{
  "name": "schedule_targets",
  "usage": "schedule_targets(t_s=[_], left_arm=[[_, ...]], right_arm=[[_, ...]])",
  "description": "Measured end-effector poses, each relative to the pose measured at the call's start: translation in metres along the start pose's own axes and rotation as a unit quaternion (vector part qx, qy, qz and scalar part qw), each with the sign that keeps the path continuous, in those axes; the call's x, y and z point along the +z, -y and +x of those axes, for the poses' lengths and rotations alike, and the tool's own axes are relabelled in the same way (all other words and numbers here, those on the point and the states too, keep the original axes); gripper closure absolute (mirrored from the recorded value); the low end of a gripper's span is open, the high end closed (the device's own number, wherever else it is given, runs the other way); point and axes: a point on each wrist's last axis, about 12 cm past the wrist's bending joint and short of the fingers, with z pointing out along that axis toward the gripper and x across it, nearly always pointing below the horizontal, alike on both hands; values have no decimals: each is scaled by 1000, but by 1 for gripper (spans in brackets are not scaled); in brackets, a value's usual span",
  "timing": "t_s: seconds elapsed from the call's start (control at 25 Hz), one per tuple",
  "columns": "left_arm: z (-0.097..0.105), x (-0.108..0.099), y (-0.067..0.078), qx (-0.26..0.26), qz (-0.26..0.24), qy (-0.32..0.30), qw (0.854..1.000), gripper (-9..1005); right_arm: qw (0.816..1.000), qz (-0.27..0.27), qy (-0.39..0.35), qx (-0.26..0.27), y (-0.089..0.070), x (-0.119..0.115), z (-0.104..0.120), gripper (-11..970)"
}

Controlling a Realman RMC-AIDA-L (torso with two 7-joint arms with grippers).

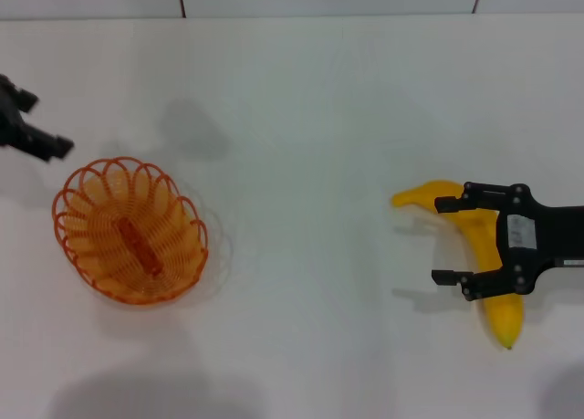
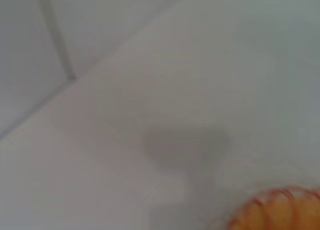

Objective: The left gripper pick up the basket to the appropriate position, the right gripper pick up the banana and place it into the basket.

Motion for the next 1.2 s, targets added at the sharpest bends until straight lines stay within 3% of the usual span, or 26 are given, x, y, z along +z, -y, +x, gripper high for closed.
schedule_targets(t_s=[0.16, 0.32, 0.56, 0.84, 1.2], left_arm=[[1, 16, 10, 46, 6, -36, 998, 160], [0, 28, 10, 56, -6, -64, 996, 163], [0, 39, 5, 45, -26, -56, 997, 168], [0, 62, 9, 33, 4, -56, 998, 173], [1, 66, 7, 14, -5, -36, 999, 180]], right_arm=[[1000, 0, 0, 0, 0, 0, 0, 68], [1000, 4, 5, -2, 2, 1, -2, 68], [1000, 8, 7, -2, 3, 0, -2, 68], [1000, 10, 6, -1, 3, 1, -1, 68], [1000, 10, 6, -2, 3, 1, -2, 69]])
